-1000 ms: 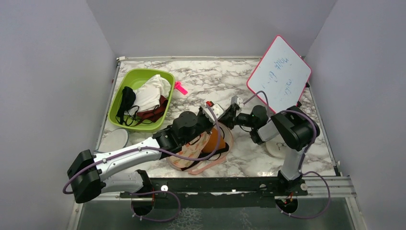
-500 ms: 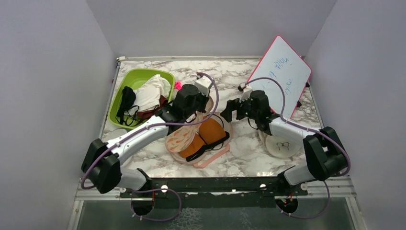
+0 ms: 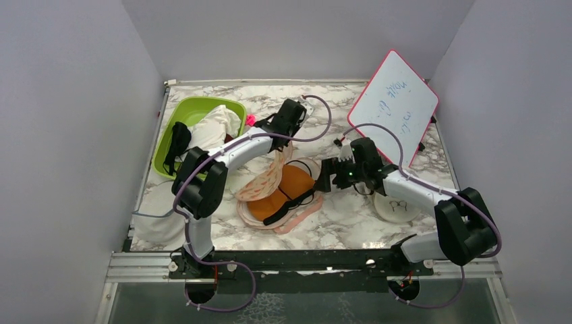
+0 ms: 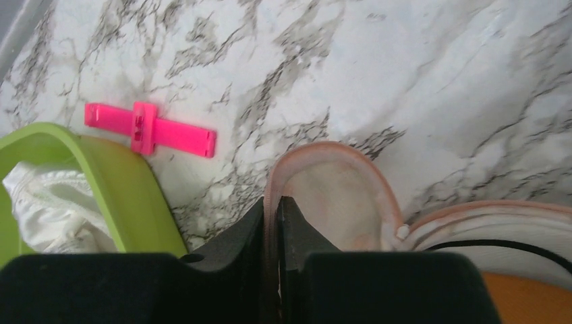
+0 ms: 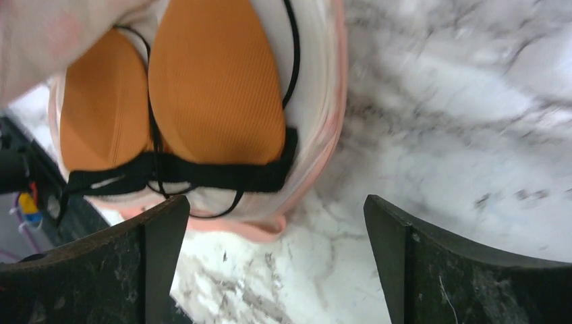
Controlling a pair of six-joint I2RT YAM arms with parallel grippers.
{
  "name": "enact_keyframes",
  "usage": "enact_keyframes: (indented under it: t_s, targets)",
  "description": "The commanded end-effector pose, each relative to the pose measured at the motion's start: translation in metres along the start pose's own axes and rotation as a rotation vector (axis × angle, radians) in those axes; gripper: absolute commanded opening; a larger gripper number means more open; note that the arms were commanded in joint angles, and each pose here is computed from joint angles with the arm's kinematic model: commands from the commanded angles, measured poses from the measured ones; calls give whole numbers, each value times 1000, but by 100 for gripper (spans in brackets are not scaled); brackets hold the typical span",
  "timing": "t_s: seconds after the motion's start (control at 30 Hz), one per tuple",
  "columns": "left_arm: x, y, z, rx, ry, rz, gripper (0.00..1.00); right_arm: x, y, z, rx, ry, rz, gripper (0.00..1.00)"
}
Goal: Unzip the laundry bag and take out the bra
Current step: Open the laundry bag at the center of the board.
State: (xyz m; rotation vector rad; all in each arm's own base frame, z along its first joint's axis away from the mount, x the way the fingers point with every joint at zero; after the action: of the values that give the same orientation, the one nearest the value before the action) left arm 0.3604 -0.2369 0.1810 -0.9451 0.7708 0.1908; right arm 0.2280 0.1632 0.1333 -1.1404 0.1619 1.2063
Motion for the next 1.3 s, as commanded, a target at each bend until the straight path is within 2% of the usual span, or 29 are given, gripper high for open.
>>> enact_keyframes:
  t_s: [0.0,0.13,0.27,0.4,0.43,0.47,0.5,0.57,0.73,0.9,1.07,1.2,1.27]
  targets:
    - [-1,6,39,22,-142,77,11,-1,28,8,77,-106,104,100]
    - [4,22,58,46,-256,163,19,-1,30,9,82,-113,95,100]
    - [-8,26,71,54,-347,208,33,5,33,7,116,-112,121,100]
    - [-29,11,73,5,-269,122,56,7,43,10,193,-169,127,99]
    - [-32,8,70,-9,-224,95,71,6,47,11,211,-187,128,97]
    - [-36,6,68,-24,-188,73,82,6,50,11,227,-191,131,94]
    - [-39,4,66,-35,-158,57,86,6,52,12,241,-197,133,89]
    - [-42,5,62,-56,-118,41,89,4,55,12,255,-205,141,81]
    - [-51,7,56,-60,-81,22,95,3,55,11,273,-168,146,77]
    - [-67,4,51,-28,-77,-24,94,13,44,2,247,-61,112,76]
    - [-64,1,18,30,65,-47,93,19,8,5,208,-23,1,72]
    - [-66,-1,2,59,101,-51,93,26,-2,9,236,-71,-43,60]
    - [-68,-2,-4,80,130,-61,95,30,-2,8,247,-91,-62,58]
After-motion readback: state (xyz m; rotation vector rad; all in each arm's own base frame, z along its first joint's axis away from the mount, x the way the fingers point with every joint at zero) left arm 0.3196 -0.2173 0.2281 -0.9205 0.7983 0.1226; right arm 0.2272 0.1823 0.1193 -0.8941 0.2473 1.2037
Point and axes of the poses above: each gripper's point midway between its finger pads, its own x axis out along the fingers, its own z axis along the line the jaws close on, y = z × x, the point moved 9 cm from there along -x, back along the fingers, and after that the axes turned 1 degree about x, right-handed, at the moved point
